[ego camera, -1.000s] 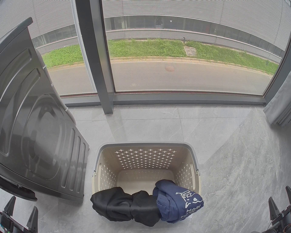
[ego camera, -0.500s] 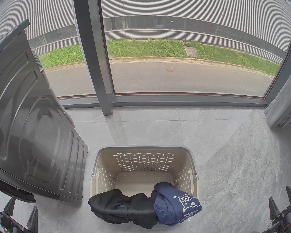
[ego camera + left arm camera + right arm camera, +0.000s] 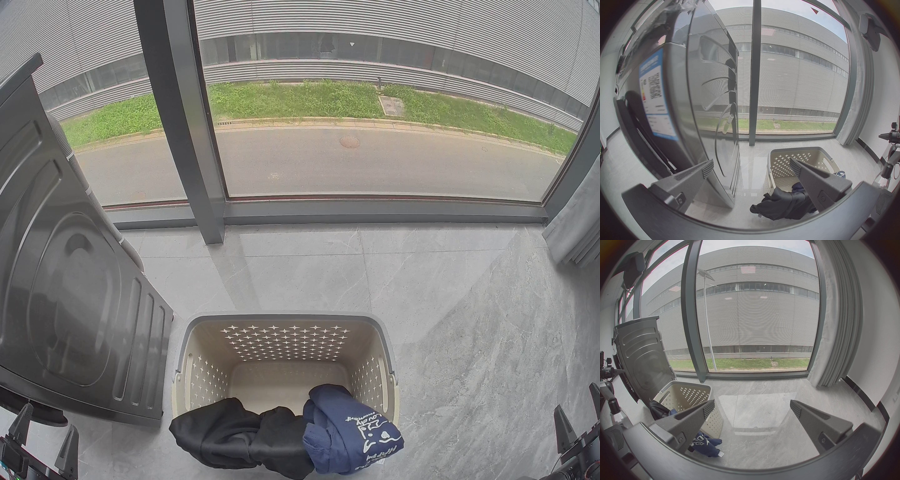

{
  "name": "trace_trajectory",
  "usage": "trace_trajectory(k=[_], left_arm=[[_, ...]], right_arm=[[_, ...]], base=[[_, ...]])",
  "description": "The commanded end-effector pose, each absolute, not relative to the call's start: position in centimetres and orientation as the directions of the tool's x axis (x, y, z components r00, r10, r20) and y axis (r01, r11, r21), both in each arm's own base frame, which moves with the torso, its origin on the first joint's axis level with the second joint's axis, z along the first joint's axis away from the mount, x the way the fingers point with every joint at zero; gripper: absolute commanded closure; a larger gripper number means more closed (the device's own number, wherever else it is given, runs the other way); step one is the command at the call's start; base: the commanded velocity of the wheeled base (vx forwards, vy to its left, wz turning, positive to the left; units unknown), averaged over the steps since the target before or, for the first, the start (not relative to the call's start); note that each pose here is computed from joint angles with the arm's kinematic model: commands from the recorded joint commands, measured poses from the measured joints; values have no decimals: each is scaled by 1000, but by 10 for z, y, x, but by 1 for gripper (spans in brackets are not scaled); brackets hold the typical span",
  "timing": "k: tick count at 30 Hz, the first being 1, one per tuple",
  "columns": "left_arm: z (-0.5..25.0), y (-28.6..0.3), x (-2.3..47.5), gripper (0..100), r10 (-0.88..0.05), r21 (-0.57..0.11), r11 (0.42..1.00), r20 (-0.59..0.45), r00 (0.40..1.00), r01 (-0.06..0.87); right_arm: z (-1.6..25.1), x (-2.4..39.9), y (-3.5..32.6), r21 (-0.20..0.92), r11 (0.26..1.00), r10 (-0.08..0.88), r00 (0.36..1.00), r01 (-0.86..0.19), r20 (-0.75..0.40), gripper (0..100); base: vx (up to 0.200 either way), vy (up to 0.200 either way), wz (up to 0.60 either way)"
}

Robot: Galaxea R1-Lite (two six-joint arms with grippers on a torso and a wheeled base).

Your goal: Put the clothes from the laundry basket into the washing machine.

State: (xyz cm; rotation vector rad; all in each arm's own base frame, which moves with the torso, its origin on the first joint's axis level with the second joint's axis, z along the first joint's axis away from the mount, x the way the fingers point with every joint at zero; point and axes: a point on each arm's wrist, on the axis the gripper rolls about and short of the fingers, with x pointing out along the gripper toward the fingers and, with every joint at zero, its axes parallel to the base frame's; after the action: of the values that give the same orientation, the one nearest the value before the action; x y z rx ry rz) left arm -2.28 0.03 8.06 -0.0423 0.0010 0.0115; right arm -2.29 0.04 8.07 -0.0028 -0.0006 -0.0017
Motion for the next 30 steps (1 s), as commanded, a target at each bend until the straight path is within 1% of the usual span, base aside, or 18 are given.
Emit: trace_trajectory(k=[1,9,18,30], left_arm=[[76,0,-22,0,12,-43,999,-8,1000,-13],[76,0,-22,0,11,-43,999,-6,1000,-11],[76,0,-22,0,11,-43,999,-8,1000,-11],[76,0,-22,0,12,-43,999,-8,1000,-13]], right_arm=[[76,-22,0,-3,1000,-2,1000,1,-12,0],[76,-22,0,-3,1000,-2,1000,1,-12,0],[76,-22,0,-3,1000,-2,1000,1,-12,0],[76,-22,0,-3,1000,-2,1000,1,-12,0]], base=[[0,0,0],[0,0,0],[200,0,0],[0,0,0]])
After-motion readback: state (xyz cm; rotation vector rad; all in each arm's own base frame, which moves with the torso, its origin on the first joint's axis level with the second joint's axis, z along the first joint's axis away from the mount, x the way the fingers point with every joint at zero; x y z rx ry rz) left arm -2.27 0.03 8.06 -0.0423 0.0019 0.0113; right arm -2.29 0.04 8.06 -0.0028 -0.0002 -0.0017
